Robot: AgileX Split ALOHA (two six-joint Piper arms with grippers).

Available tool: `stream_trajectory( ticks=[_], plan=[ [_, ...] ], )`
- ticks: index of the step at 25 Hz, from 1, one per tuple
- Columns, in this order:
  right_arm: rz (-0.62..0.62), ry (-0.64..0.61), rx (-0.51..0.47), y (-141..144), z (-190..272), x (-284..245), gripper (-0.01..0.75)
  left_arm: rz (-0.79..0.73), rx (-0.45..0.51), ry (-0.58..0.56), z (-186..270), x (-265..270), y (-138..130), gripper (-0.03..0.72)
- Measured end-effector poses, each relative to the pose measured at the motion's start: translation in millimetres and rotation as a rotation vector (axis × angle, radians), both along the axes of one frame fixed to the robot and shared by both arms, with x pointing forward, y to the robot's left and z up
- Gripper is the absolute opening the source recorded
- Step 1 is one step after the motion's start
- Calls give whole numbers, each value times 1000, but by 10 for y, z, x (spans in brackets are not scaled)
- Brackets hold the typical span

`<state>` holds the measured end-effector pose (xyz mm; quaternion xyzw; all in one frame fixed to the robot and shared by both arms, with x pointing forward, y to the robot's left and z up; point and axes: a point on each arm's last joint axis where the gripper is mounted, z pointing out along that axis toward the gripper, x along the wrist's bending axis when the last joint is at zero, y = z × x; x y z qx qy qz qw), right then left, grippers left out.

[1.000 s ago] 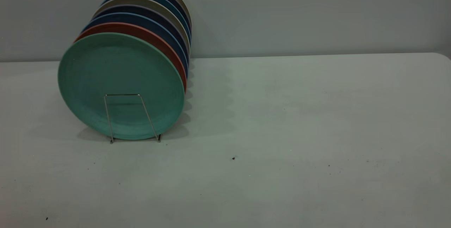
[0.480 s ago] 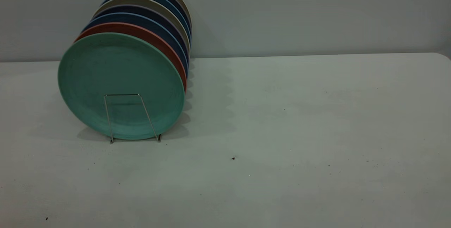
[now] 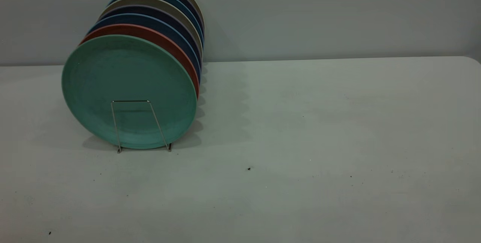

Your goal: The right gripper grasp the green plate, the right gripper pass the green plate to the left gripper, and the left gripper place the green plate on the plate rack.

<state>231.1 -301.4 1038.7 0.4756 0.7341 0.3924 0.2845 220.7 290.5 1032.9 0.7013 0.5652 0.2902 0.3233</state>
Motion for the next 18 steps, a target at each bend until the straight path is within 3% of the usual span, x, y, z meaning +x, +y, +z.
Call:
stream_trajectory(
  ticks=[3, 10, 18],
  plan=[
    [-17, 0, 0, 1, 0, 0, 519, 0, 0, 0, 0, 0, 0, 460],
    [-229, 1, 0, 18, -1, -2, 519, 0, 0, 0, 0, 0, 0, 460],
    [-245, 2, 5, 24, -1, -2, 519, 0, 0, 0, 0, 0, 0, 460]
  ],
)
